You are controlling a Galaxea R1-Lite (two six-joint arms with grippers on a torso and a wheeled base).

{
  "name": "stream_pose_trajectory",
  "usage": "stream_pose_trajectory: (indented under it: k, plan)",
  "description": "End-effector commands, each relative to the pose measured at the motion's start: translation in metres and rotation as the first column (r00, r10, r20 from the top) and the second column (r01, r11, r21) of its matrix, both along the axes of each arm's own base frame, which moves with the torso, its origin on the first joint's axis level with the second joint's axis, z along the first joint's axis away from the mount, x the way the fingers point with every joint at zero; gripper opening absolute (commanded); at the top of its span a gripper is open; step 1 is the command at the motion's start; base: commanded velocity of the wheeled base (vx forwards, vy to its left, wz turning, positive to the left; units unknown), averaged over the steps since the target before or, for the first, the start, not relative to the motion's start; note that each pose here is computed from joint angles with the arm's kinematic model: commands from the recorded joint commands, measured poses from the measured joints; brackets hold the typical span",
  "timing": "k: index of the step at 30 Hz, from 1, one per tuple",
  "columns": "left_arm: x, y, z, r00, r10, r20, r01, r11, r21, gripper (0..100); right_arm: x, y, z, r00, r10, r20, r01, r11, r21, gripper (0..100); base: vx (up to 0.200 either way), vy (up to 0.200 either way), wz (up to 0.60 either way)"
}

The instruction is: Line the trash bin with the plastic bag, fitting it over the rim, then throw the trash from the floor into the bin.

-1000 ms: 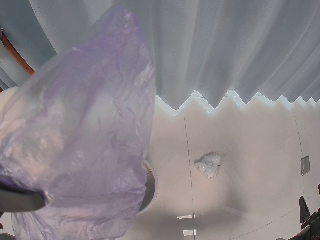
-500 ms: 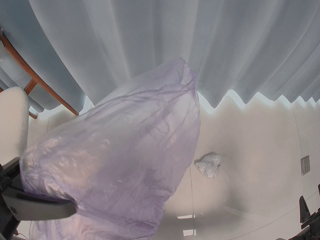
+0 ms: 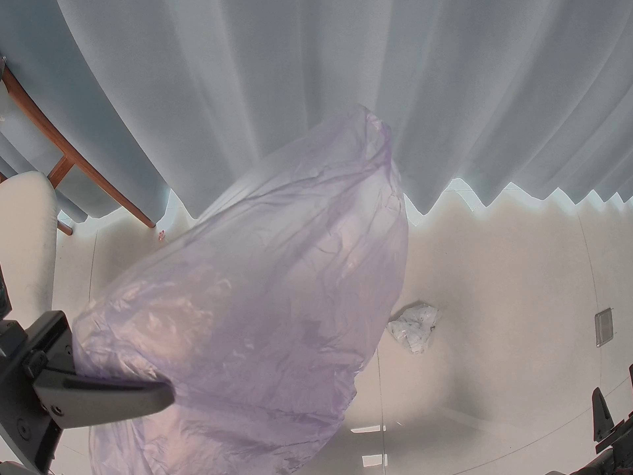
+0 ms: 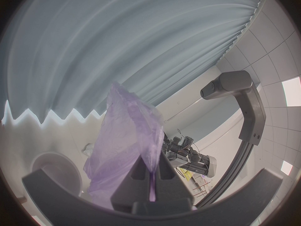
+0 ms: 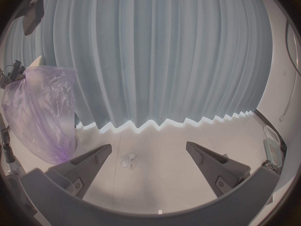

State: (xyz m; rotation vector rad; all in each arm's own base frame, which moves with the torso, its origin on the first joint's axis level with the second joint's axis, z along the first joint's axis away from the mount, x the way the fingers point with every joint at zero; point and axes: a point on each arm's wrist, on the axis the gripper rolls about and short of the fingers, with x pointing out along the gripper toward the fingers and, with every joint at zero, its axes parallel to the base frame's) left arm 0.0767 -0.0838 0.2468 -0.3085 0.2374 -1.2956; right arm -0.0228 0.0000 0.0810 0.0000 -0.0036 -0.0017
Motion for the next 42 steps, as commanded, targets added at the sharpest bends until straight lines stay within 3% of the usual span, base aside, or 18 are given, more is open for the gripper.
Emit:
stream_pose_trajectory:
  k: [1,5,20,33,42]
  plan:
    - [0.002,0.005,0.001,0.999,0.041,0.009,-0.041,0.999,-0.006,0,0.0,0.0,-0.005,1.0,0.0,-0.001,0.0,1.0,0.0,100,0.0,0.0,0.0]
    - [0.004,0.008,0.001,0.997,0.076,0.011,-0.076,0.997,-0.006,0,0.0,0.0,-0.005,1.0,0.0,-0.001,0.0,1.0,0.0,100,0.0,0.0,0.0]
    - [0.005,0.007,-0.001,0.996,0.08,0.039,-0.081,0.997,0.012,0,0.0,0.0,-0.005,1.0,0.0,-0.001,0.0,1.0,0.0,100,0.0,0.0,0.0]
    - [0.014,0.015,0.001,0.982,0.179,0.054,-0.18,0.984,0.01,0,0.0,0.0,-0.005,1.0,0.0,-0.001,0.0,1.0,0.0,100,0.0,0.0,0.0]
    - [0.023,0.013,-0.006,0.98,0.201,0.016,-0.201,0.979,0.044,0,0.0,0.0,-0.005,1.0,0.0,-0.001,0.0,1.0,0.0,100,0.0,0.0,0.0]
